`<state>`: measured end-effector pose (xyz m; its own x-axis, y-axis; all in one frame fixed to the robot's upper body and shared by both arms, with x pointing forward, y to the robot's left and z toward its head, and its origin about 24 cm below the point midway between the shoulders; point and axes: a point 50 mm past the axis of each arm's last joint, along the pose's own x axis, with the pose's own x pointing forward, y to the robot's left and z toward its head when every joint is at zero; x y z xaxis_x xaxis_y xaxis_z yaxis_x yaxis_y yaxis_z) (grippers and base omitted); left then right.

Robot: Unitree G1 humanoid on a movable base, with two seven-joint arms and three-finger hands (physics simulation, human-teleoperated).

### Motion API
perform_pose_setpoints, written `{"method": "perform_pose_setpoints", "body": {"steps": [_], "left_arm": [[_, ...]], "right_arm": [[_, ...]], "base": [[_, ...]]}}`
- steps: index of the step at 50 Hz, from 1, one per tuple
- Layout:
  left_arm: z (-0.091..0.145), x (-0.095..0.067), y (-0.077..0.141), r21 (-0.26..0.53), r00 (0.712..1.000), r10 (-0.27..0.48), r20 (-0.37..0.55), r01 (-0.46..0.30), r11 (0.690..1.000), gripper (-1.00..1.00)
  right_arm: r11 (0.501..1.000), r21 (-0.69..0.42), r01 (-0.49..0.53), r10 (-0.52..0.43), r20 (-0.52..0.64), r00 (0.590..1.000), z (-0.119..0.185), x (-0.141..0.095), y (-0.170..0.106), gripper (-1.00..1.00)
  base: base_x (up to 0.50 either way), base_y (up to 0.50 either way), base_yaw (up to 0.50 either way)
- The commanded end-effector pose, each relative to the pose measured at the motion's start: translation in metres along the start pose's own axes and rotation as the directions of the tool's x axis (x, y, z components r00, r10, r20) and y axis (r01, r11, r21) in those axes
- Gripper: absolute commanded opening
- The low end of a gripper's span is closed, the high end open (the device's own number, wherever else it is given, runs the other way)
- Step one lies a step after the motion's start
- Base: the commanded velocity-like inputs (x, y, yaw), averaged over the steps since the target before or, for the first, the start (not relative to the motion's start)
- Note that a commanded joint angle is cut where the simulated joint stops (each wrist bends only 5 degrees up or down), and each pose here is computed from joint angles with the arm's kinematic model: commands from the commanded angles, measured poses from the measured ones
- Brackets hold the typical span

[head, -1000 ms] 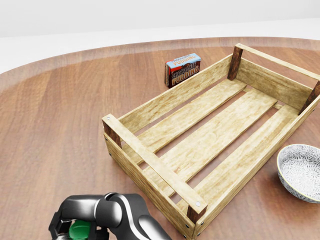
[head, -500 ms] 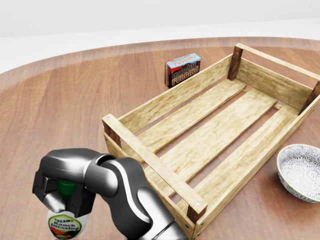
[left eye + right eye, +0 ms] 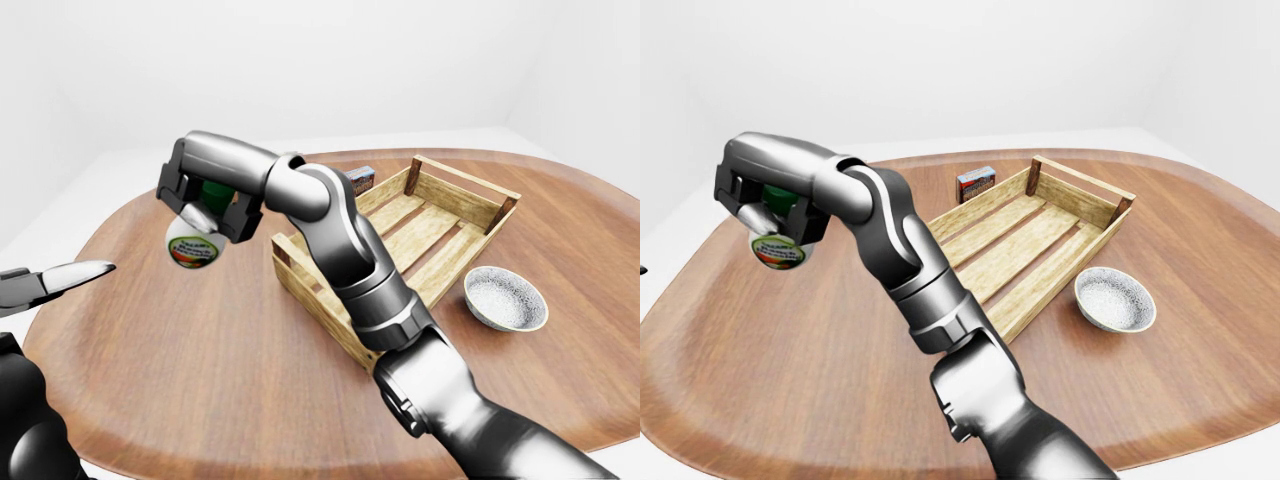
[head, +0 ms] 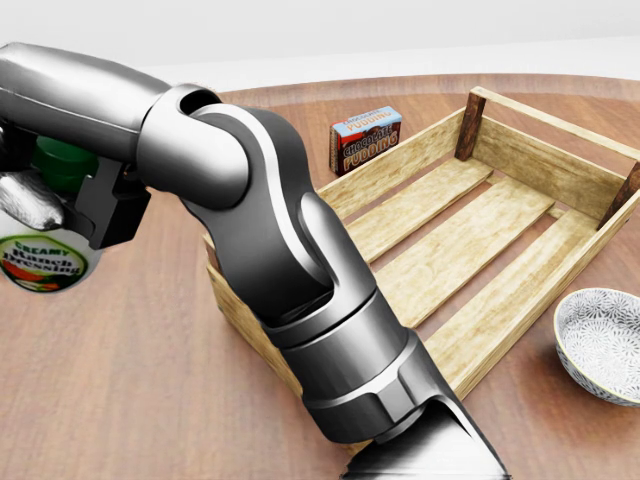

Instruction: Pick up the salad dressing and put it in the tray.

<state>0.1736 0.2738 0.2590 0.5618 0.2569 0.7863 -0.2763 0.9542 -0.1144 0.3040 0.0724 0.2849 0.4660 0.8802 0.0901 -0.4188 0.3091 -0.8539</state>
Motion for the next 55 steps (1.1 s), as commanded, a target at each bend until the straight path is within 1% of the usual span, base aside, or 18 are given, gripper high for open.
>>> {"method": "perform_pose_setpoints", "body": {"steps": [1, 4, 9, 11, 16, 22, 29, 32, 34, 36, 38, 40, 41, 44, 45, 52, 54, 55], "left_arm": [[-0.001, 0.000, 0.000, 0.004, 1.000, -0.001, -0.002, 0.001, 1.000, 1.00], [0.000, 0.000, -0.001, 0.002, 1.000, -0.001, 0.001, 0.001, 1.000, 1.00], [0.000, 0.000, -0.001, 0.003, 1.000, -0.003, 0.003, 0.003, 1.000, 1.00], [0.001, 0.000, -0.002, 0.002, 1.000, -0.004, 0.005, 0.004, 1.000, 1.00], [0.002, 0.000, -0.001, 0.006, 1.000, -0.002, 0.009, 0.002, 1.000, 1.00], [0.001, 0.000, 0.001, 0.008, 1.000, 0.002, 0.007, -0.002, 1.000, 1.00], [0.000, 0.000, 0.001, 0.009, 1.000, 0.005, 0.000, -0.005, 1.000, 1.00], [-0.001, 0.000, 0.001, 0.011, 1.000, 0.004, -0.005, -0.004, 1.000, 1.00], [-0.002, 0.000, 0.002, 0.011, 1.000, 0.004, -0.008, -0.004, 1.000, 1.00], [-0.002, 0.000, 0.001, 0.012, 1.000, 0.004, -0.009, -0.004, 1.000, 1.00], [-0.002, 0.000, 0.001, 0.012, 1.000, 0.002, -0.008, -0.002, 1.000, 1.00], [-0.002, 0.000, 0.001, 0.013, 1.000, 0.002, -0.010, -0.001, 1.000, 1.00], [-0.002, -0.001, 0.001, 0.014, 1.000, 0.001, -0.011, -0.001, 1.000, 1.00], [-0.002, 0.000, 0.001, 0.013, 1.000, 0.001, -0.006, -0.001, 1.000, 1.00], [-0.001, 0.000, 0.001, 0.013, 1.000, 0.002, -0.005, -0.002, 1.000, 1.00], [-0.002, 0.001, 0.002, 0.015, 1.000, 0.004, -0.005, -0.004, 1.000, 1.00], [-0.002, 0.001, 0.003, 0.015, 1.000, 0.006, -0.008, -0.006, 1.000, 1.00], [-0.003, 0.000, 0.003, 0.016, 1.000, 0.006, -0.014, -0.006, 1.000, 1.00]], "right_arm": [[0.986, -0.098, 0.134, -0.143, -0.086, 0.986, -0.020, -0.033, -0.068, -1.00], [0.980, -0.127, 0.156, -0.174, -0.141, 0.975, -0.033, -0.046, -0.078, -1.00], [0.964, -0.180, 0.198, -0.241, -0.264, 0.934, -0.060, -0.076, -0.101, -1.00], [0.957, -0.193, 0.217, -0.271, -0.320, 0.908, -0.073, -0.092, -0.110, -1.00], [0.952, -0.221, 0.212, -0.288, -0.404, 0.868, -0.093, -0.114, -0.110, -1.00], [0.958, -0.188, 0.217, -0.284, -0.519, 0.806, -0.125, -0.142, -0.110, -1.00], [0.967, -0.091, 0.238, -0.239, -0.650, 0.722, -0.164, -0.177, -0.105, -1.00], [0.968, 0.023, 0.251, -0.153, -0.739, 0.656, -0.196, -0.198, -0.091, -1.00], [0.958, 0.103, 0.269, -0.093, -0.773, 0.627, -0.211, -0.206, -0.082, -1.00], [0.948, 0.165, 0.273, -0.033, -0.800, 0.599, -0.222, -0.212, -0.073, -1.00], [0.915, 0.276, 0.293, 0.069, -0.825, 0.561, -0.238, -0.219, -0.056, -1.00], [0.898, 0.322, 0.299, 0.117, -0.831, 0.544, -0.244, -0.221, -0.046, -1.00], [0.892, 0.340, 0.297, 0.149, -0.842, 0.518, -0.249, -0.224, -0.037, -1.00], [0.888, 0.339, 0.310, 0.155, -0.857, 0.492, -0.254, -0.224, -0.029, -1.00], [0.900, 0.294, 0.322, 0.123, -0.879, 0.460, -0.255, -0.225, -0.029, -1.00], [0.896, 0.244, 0.370, 0.060, -0.895, 0.443, -0.256, -0.221, -0.031, -1.00], [0.880, 0.242, 0.409, 0.033, -0.890, 0.456, -0.255, -0.219, -0.033, -1.00], [0.878, 0.223, 0.424, 0.012, -0.895, 0.447, -0.255, -0.218, -0.033, -1.00]], "base": [[0.00, 0.00, 0.00], [0.00, 0.00, 0.00], [0.00, 0.00, 0.00], [0.00, 0.00, 0.00], [0.00, 0.00, 0.00], [0.00, 0.00, 0.00], [0.00, 0.00, 0.00], [0.00, 0.00, 0.00], [0.00, 0.00, 0.00], [0.00, 0.00, 0.00], [0.00, 0.00, 0.00], [0.00, 0.00, 0.00], [0.00, 0.00, 0.00], [0.00, 0.00, 0.00], [0.00, 0.00, 0.00], [0.00, 0.00, 0.00], [0.00, 0.00, 0.00], [0.00, 0.00, 0.00]]}}
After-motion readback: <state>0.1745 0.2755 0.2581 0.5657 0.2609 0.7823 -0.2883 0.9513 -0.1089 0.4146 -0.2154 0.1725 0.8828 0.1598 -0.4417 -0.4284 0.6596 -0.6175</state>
